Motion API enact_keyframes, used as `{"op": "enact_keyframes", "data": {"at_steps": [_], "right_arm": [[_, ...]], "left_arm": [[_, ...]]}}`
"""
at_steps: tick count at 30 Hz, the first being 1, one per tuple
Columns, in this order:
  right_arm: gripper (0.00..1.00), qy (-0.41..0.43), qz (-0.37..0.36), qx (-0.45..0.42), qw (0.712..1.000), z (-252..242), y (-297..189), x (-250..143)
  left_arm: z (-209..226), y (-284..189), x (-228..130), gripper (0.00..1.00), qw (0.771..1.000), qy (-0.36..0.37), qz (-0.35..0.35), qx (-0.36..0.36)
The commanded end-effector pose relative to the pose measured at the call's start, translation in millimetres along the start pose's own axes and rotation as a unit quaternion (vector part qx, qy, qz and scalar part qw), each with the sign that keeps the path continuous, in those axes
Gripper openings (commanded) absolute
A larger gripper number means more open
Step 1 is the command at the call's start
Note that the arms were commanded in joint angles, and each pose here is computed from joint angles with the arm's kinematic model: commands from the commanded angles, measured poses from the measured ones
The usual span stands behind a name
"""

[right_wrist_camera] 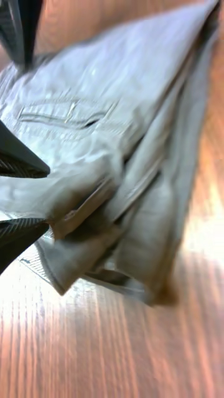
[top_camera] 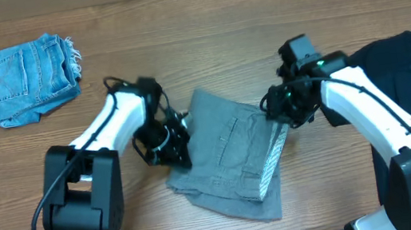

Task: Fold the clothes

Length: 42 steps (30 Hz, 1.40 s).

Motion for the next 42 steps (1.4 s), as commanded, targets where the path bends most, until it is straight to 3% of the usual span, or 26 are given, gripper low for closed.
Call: {"op": "enact_keyframes", "data": {"at_steps": [1,4,7,14,18,24,26,32,34,36,42], "right_arm": [[0.26,-0.017,-0.013,0.028,0.999,13.7,-17.2,2.3],[0.27,-0.018,-0.011,0.027,0.999,13.8,-16.8,0.6],[0.29,-0.024,-0.008,0.028,0.999,16.8,-15.5,-3.0],[0.32,-0.051,-0.002,0.029,0.998,26.1,-2.6,-15.0],[0.32,-0.042,-0.011,0.021,0.999,24.9,13.4,-17.4],[0.31,-0.045,-0.027,0.034,0.998,20.5,36.8,-13.2],[0.23,-0.014,-0.021,0.018,1.000,7.0,53.0,-15.4],[0.22,0.011,0.022,-0.003,1.000,-6.5,78.2,-24.9],[0.22,0.012,0.031,0.001,0.999,-5.5,81.7,-26.5],[0.22,0.012,0.033,0.001,0.999,-5.5,83.0,-26.9],[0.21,0.012,0.033,0.001,0.999,-5.5,83.0,-26.7]], "left_arm": [[32.5,17.2,-17.4,0.04,0.991,-0.107,0.018,0.081],[65.9,21.4,-14.4,0.04,0.973,-0.162,-0.011,0.161],[96.0,8.5,13.9,0.04,0.958,-0.162,-0.084,0.220],[93.1,-54.1,108.2,0.06,0.940,-0.081,-0.260,0.205],[67.0,-103.3,136.2,0.24,0.936,-0.037,-0.290,0.197],[24.4,-141.3,112.8,0.66,0.957,-0.052,-0.230,0.166],[18.9,-139.3,90.5,0.78,0.967,-0.076,-0.186,0.159],[20.1,-110.0,43.7,0.76,0.979,-0.126,-0.088,0.137],[24.3,-96.0,34.5,0.81,0.980,-0.135,-0.068,0.131],[24.9,-78.2,28.1,1.00,0.982,-0.141,-0.054,0.109],[22.7,-23.8,21.8,1.00,0.987,-0.151,-0.061,0.013]]}}
Point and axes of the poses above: each gripper's point midway between its finger pads, its own y axis out along the fingers, its own z axis along the line the jaws close on, x = y × z, the point moved 1 cm from there along -y, back along the fingers, and after that the axes turned 13 degrees about y, right-handed, at the moved point
